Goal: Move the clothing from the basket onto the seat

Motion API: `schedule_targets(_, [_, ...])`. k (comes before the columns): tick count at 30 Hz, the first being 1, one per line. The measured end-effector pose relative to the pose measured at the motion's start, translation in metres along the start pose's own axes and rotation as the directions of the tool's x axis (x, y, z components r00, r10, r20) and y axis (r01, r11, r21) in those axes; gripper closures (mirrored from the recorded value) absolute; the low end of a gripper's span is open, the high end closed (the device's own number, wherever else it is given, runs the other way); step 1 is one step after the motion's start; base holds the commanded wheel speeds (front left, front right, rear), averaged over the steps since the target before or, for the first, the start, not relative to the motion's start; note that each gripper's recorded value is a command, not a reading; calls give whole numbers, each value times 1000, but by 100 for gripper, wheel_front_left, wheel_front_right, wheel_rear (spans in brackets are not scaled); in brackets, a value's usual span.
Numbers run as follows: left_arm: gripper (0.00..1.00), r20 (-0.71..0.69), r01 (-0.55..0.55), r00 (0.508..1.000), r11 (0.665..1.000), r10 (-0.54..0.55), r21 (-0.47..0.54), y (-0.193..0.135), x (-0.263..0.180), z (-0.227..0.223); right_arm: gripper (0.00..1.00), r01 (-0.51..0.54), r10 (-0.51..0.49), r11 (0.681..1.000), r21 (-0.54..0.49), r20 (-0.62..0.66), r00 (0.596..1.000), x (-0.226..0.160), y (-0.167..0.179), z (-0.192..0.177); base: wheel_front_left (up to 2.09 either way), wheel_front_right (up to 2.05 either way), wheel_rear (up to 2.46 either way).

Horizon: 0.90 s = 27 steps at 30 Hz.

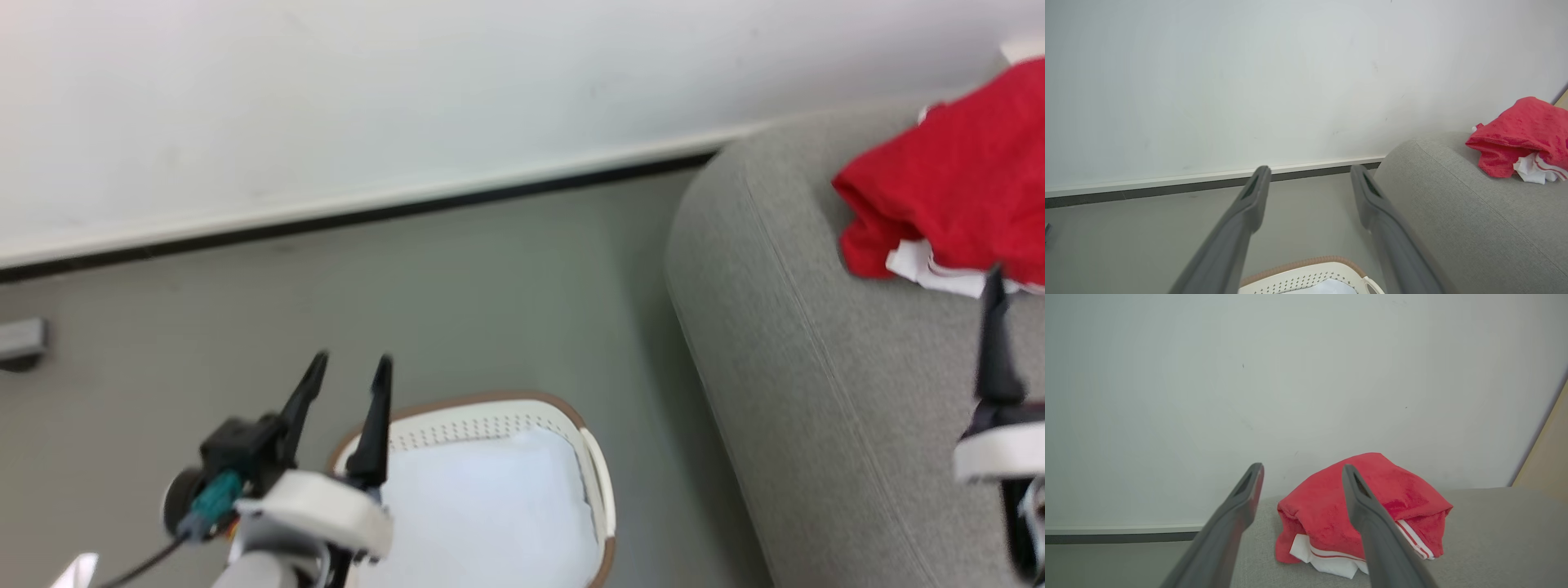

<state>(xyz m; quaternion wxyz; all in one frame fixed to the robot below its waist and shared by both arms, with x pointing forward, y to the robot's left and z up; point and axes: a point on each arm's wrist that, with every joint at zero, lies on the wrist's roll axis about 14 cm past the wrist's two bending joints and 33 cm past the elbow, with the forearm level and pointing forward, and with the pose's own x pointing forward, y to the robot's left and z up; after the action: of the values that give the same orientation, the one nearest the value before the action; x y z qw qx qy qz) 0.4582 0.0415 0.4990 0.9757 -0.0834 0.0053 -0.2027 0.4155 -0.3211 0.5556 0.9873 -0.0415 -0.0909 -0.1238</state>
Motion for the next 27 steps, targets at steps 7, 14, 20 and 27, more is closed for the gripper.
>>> schedule_targets(7, [0, 8, -231, 973, 972, 231, 40, 57, -68, 3, 0, -120, 125, 987, 107, -44, 991, -51, 59, -14, 0, 0, 0])
schedule_targets(14, [0, 41, -320, 947, 944, 318, 75, 78, -119, 13, 0, -192, 203, 968, 159, -53, 978, -81, 90, -15, 0, 0, 0])
schedule_targets(20, [0, 48, -337, 941, 938, 335, 77, 78, -136, 11, 0, -196, 213, 966, 171, -92, 973, -98, 93, -27, 0, 0, 0])
schedule_targets(27, [0, 31, -326, 945, 942, 325, 76, 75, -140, 3, 0, -193, 223, 962, 193, -147, 964, -109, 96, -43, 0, 0, 0])
